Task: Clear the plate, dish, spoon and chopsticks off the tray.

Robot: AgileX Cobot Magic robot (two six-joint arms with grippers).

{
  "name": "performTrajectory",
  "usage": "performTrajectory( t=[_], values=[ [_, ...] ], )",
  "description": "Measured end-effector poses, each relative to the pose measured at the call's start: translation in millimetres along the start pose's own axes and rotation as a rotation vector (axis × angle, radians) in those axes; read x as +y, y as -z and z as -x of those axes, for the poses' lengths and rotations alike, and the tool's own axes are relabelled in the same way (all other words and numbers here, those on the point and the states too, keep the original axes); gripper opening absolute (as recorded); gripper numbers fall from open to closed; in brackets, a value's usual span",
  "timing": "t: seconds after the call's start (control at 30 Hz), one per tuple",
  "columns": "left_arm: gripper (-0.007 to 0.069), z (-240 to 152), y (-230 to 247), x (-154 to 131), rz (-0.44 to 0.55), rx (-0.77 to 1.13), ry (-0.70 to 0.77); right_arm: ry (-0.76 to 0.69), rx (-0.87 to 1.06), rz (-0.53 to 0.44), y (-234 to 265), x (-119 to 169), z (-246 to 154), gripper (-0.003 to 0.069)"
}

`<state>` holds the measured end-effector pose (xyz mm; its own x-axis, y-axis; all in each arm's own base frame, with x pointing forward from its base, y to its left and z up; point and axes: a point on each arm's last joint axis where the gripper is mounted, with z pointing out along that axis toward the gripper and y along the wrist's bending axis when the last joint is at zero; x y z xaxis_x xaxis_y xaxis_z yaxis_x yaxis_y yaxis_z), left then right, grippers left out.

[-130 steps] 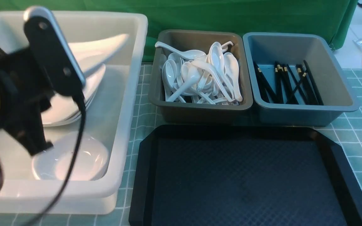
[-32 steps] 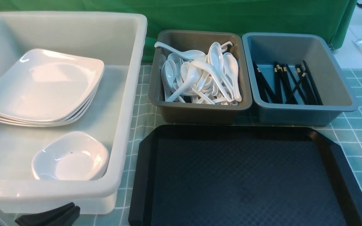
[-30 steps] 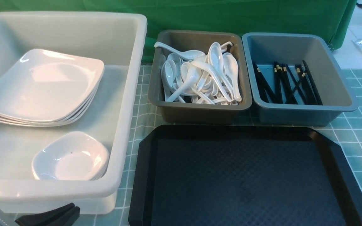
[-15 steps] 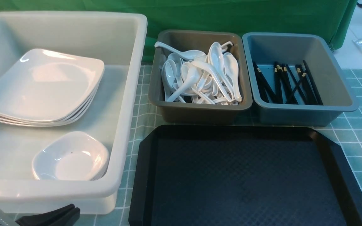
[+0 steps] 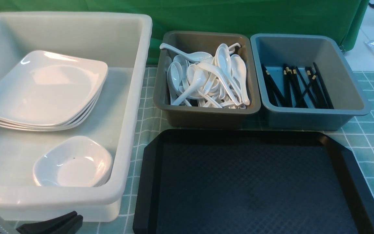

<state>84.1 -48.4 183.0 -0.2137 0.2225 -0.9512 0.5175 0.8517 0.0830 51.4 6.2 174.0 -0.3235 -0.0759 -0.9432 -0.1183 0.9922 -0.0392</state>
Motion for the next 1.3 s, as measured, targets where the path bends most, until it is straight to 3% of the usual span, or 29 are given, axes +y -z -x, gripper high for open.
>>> performTrajectory(
  t=[0.1, 0.2, 0.33, 0.47, 0.67, 1.3],
  values=[
    [0.0017, 1.3, 1.5, 0.3, 0.003, -0.018, 0.001, -0.001, -0.001, 0.000, 0.0, 0.0, 0.1, 0.0064],
    [0.0017, 5.3, 7.8, 7.6, 0.080, -0.080, 0.057, -0.001, -0.001, 0.000, 0.0, 0.0, 0.1, 0.0069],
    [0.0017, 7.7, 27.3, 26.3, 0.327, -0.191, 0.182, -0.001, -0.001, 0.000, 0.0, 0.0, 0.1, 0.0079],
    [0.0017, -0.5, 42.3, 27.7, 0.454, -0.193, 0.230, -0.002, -0.001, 0.000, 0.0, 0.0, 0.1, 0.0087],
    [0.0017, -12.7, 45.3, 22.0, 0.463, -0.110, 0.306, -0.003, -0.004, 0.001, 0.0, 0.0, 0.3, 0.0097],
    [0.0017, -13.7, 45.1, 21.5, 0.458, -0.100, 0.311, -0.004, -0.004, 0.001, 0.0, 0.1, 0.4, 0.0140]
  ],
)
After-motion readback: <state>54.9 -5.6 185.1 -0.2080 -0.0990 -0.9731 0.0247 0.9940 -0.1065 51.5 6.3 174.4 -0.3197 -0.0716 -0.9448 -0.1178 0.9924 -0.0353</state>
